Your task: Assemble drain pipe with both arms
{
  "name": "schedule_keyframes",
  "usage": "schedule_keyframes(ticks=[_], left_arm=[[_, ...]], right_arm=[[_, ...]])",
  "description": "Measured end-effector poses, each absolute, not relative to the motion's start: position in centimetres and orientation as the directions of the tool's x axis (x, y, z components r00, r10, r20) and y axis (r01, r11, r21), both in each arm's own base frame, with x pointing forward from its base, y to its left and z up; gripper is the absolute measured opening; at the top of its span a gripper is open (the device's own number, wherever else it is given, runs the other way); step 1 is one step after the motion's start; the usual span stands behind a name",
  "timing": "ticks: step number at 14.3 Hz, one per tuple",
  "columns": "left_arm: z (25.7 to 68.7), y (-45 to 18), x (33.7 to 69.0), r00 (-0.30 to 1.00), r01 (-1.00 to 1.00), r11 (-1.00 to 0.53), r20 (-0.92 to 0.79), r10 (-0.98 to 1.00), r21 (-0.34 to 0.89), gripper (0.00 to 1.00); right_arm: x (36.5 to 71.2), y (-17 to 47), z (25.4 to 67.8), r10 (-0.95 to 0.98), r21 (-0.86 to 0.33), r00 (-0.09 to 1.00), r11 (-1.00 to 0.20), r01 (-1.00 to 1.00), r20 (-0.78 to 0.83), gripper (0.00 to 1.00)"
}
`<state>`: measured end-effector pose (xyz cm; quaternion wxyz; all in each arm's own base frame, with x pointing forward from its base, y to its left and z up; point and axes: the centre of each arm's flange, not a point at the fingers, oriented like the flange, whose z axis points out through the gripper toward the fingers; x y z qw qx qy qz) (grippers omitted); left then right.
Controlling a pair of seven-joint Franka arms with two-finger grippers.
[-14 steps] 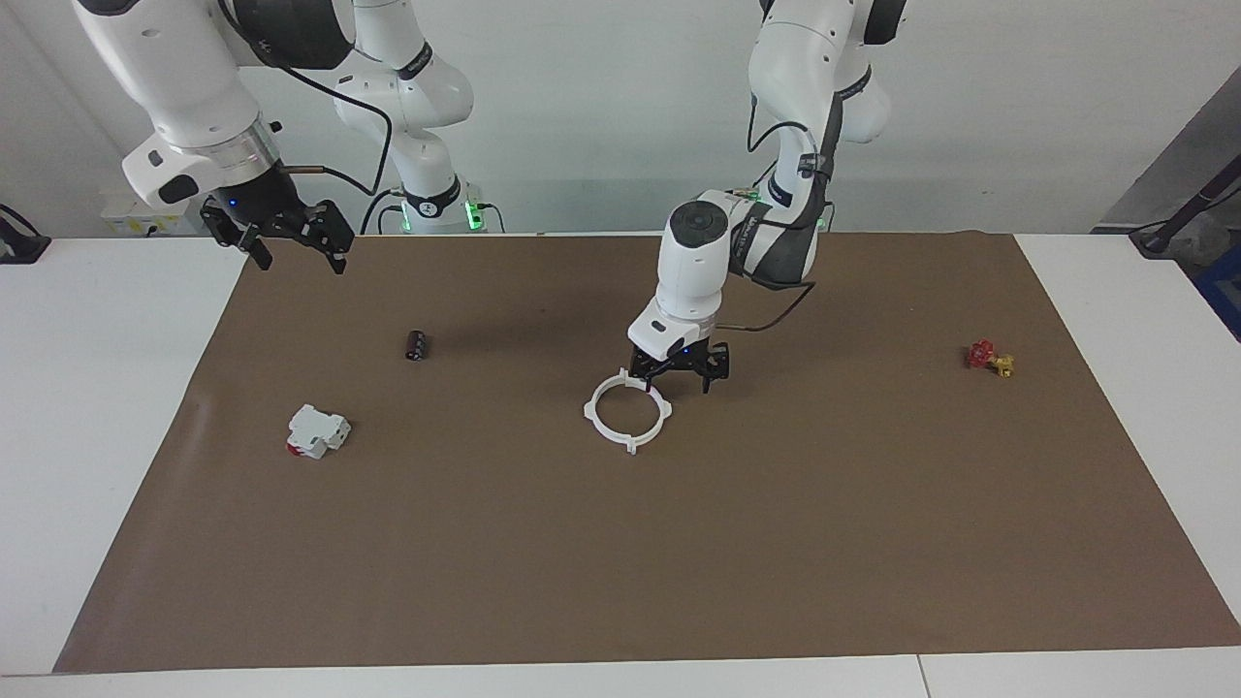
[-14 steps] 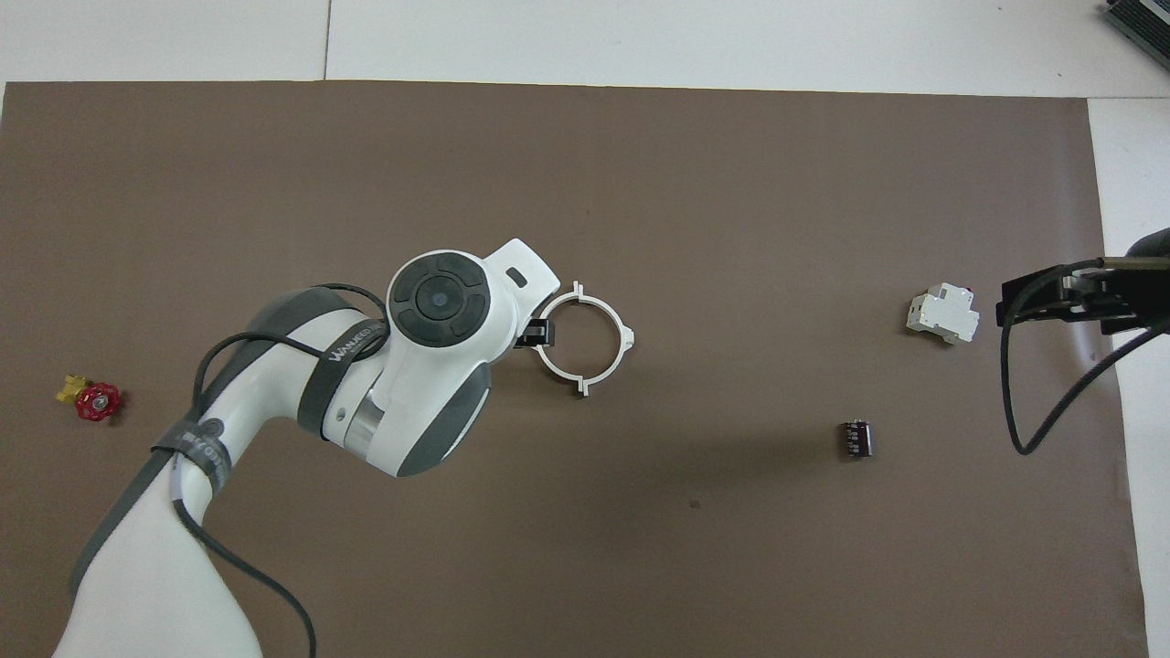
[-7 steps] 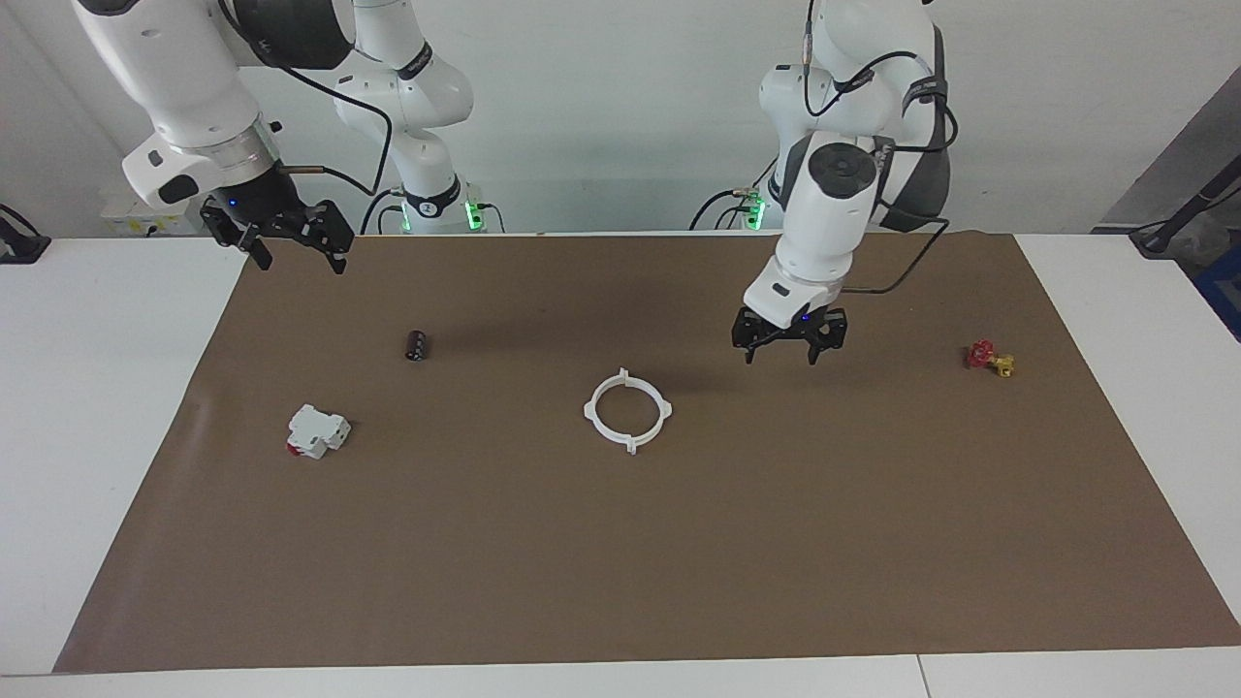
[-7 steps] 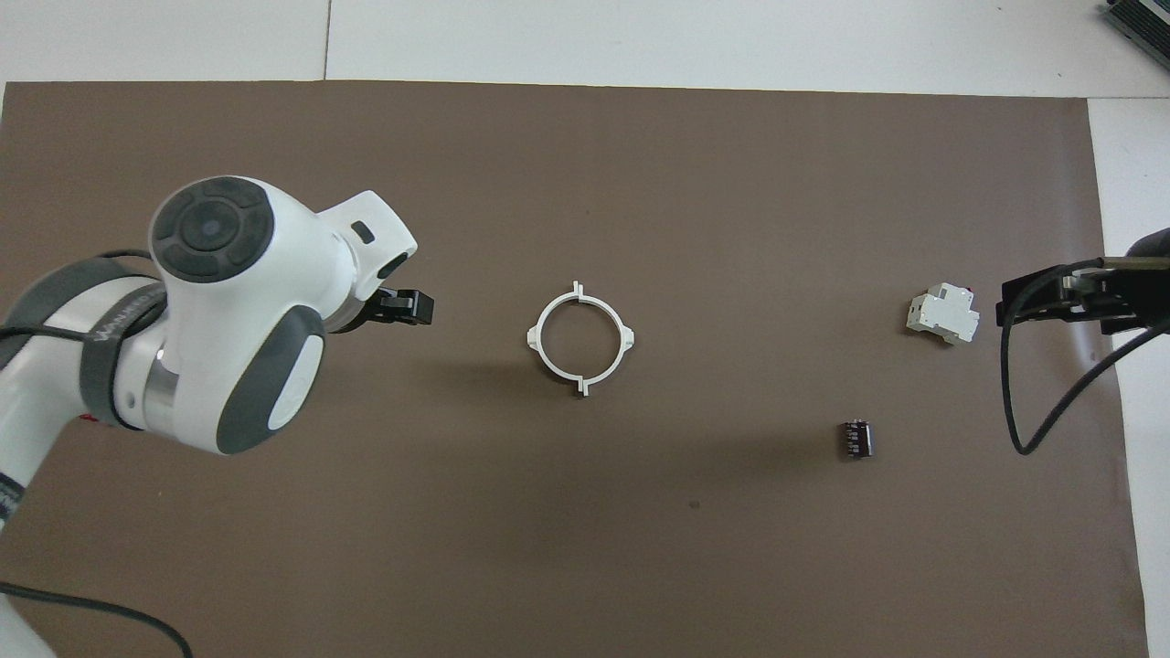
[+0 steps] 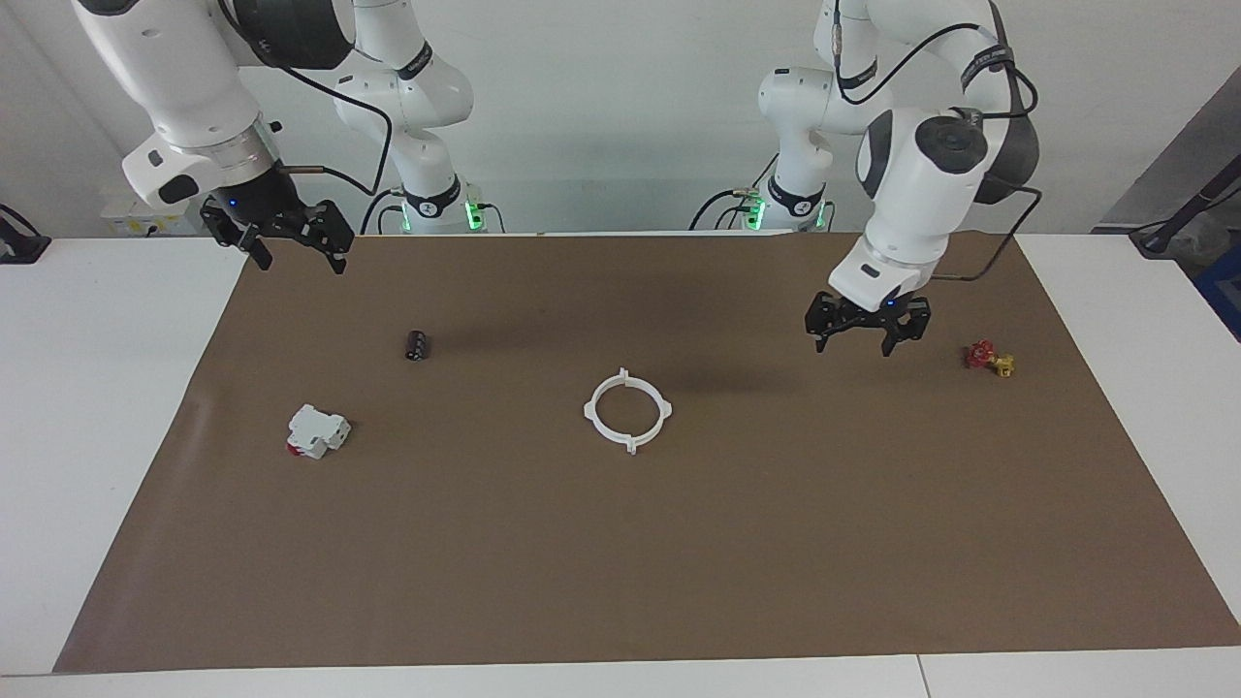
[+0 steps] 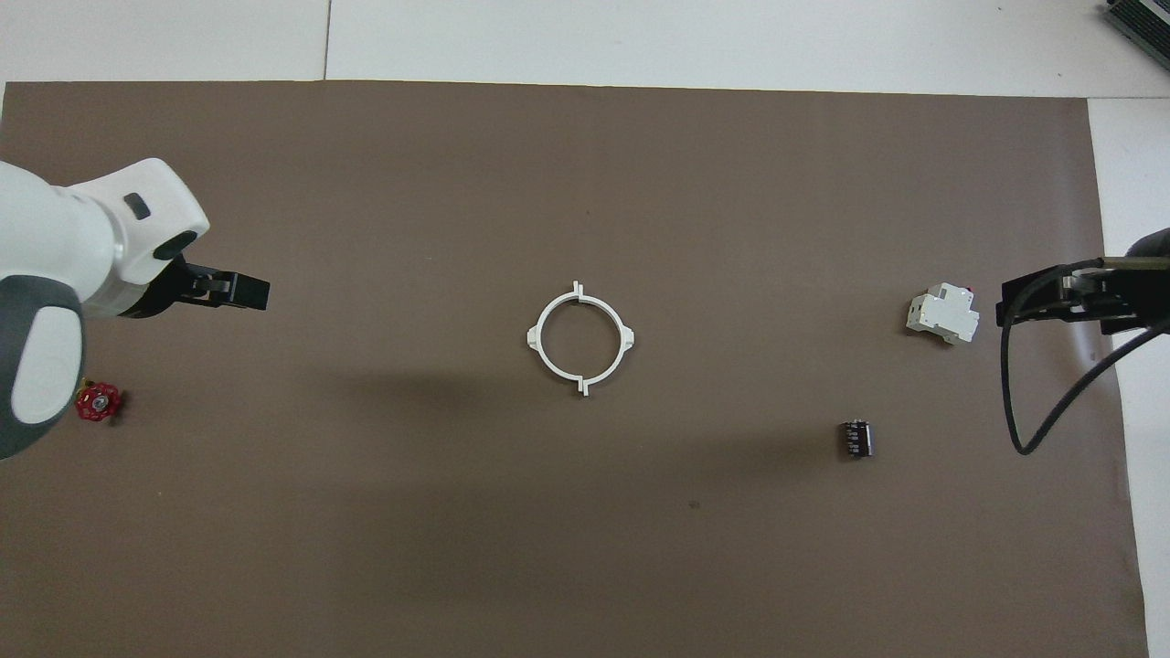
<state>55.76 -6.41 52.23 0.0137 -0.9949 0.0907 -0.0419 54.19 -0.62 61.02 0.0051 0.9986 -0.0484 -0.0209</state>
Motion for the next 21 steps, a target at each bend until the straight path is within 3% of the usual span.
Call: schedule_keyframes(ticks=[12,21], left_arm=[[65.0,-0.9,55.2,0.992,-0.123,-0.992,0.029,-0.124,-0.010,1.00],[66.5,-2.3,54.7,0.989,-0.144,-0.989,0.024,-0.143,0.031,1.00]], right_arm=[[54.2,-0.6,61.0,-0.097,0.012,0.994,-0.995,-0.096,-0.041,1.00],[54.2,-0.6,61.0,-0.097,0.012,0.994,-0.995,-0.096,-0.041,1.00]])
